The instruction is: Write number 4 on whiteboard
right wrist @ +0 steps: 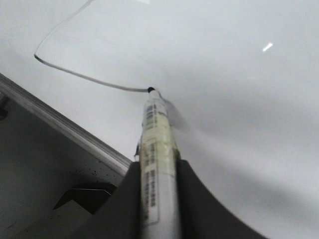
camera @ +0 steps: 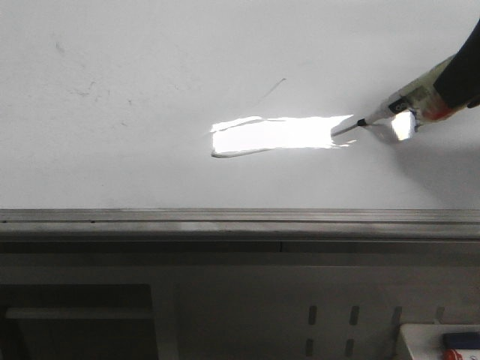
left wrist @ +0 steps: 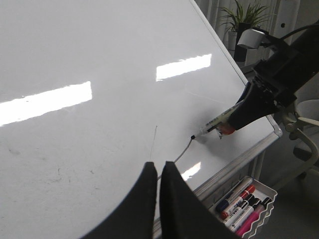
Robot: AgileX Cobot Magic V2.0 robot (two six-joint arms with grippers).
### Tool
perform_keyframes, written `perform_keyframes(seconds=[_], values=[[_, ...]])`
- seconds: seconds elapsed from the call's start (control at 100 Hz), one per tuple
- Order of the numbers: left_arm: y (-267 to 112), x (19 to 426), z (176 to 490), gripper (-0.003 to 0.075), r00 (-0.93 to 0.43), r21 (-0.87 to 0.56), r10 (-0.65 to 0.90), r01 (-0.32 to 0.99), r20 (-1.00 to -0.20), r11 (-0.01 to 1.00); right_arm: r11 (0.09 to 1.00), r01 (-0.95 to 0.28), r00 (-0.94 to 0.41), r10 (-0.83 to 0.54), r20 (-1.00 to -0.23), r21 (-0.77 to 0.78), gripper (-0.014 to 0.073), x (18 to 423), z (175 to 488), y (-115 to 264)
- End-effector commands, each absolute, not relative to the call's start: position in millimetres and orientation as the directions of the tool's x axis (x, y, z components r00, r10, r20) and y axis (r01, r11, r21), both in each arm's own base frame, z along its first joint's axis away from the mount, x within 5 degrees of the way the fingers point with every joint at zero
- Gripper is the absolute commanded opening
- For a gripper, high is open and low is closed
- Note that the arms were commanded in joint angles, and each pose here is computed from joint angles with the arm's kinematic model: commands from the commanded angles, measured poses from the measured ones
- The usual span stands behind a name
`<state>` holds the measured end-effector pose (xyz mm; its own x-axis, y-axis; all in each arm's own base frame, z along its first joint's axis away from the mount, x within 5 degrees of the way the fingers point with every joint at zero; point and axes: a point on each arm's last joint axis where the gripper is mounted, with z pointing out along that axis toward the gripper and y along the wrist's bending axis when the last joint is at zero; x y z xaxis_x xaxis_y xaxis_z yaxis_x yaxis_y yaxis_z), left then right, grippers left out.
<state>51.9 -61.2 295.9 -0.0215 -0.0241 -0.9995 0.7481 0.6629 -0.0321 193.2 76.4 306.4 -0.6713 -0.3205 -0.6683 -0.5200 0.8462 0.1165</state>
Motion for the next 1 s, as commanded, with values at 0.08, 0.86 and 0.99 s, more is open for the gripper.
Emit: perform_keyframes(seconds=[0.08, 0.86, 0.99], values=[[-58.9, 53.7, 307.3, -0.002, -0.008, -0.061, -0.08, 0.727, -0.997, 0.684, 0.861, -0.504, -0.568, -0.273, -0.776, 0.067, -0.005, 189.6, 340.0, 71.6], [-58.6, 54.0, 307.6, -0.002, -0.006, -0.061, -0.082, 0.724, -0.997, 0.687, 0.772, -0.633, -0.47, -0.317, -0.824, 0.064, -0.0051, 210.4, 345.3, 123.3], [-58.6, 54.0, 307.6, -0.002, -0.006, -0.061, -0.082, 0.724, -0.997, 0.687, 0.774, -0.632, -0.466, -0.34, -0.817, 0.039, -0.005, 214.1, 341.8, 123.4]])
